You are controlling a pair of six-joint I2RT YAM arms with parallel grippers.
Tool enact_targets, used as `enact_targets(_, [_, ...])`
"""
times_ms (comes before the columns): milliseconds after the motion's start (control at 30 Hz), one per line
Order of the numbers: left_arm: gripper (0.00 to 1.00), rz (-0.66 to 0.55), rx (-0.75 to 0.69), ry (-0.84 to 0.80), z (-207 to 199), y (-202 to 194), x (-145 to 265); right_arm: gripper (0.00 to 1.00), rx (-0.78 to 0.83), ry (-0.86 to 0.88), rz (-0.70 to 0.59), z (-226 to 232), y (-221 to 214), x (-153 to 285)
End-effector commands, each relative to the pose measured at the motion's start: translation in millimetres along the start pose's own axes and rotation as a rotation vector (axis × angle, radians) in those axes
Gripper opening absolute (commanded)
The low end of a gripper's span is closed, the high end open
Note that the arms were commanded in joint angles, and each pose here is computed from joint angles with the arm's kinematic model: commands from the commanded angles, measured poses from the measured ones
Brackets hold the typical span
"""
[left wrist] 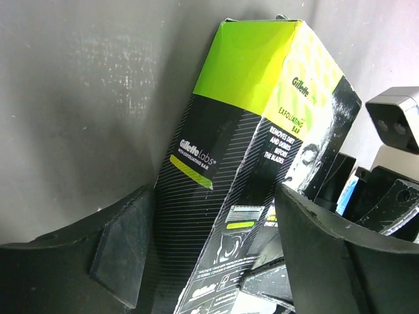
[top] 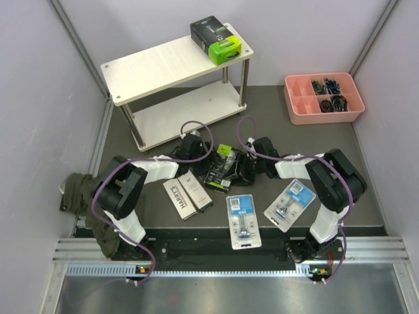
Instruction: Place and organize the shaving razors onto the shelf
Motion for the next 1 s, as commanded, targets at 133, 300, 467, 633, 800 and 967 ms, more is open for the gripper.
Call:
enact_targets(133, [0.65,0.13,-0.073,-0.325,-97,-38,40,0.48,0.196,0.189,-0.069,88,0,27])
enact_targets(300, [0.66,0.12,-0.092,-0.366,-119,-43,64,0.48,0.218,0.225,-0.083,104,-10,51])
enact_targets(467, [0.66,0.104,-0.109,-0.379,-142,-50,83,0.48,0.219,0.223,-0.086,108,-21,70])
enact_targets(633, [0.66,0.157,-0.124,-0.388,-156,-76,97,0.49,0.229,0.195,-0.04,99,-45,85])
enact_targets(800, [0.66,0.214,-0.138,-0.388,-158,-114,108,0.49,0.217,0.14,-0.017,74,-67,98])
enact_targets(967, [0.66,0.272,-0.105,-0.334,-136,-144,107,0.49,0.193,0.081,-0.038,40,-82,112])
Point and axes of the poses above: each gripper's point midway between its finger pads, its own x axis back along the fingers, its own z axis along the line the jaws close on, y = z × x, the point moved 1 cm from there along x, back along the fingers, and after that the axes turned 13 degrees about -x, right-handed, at the moved point
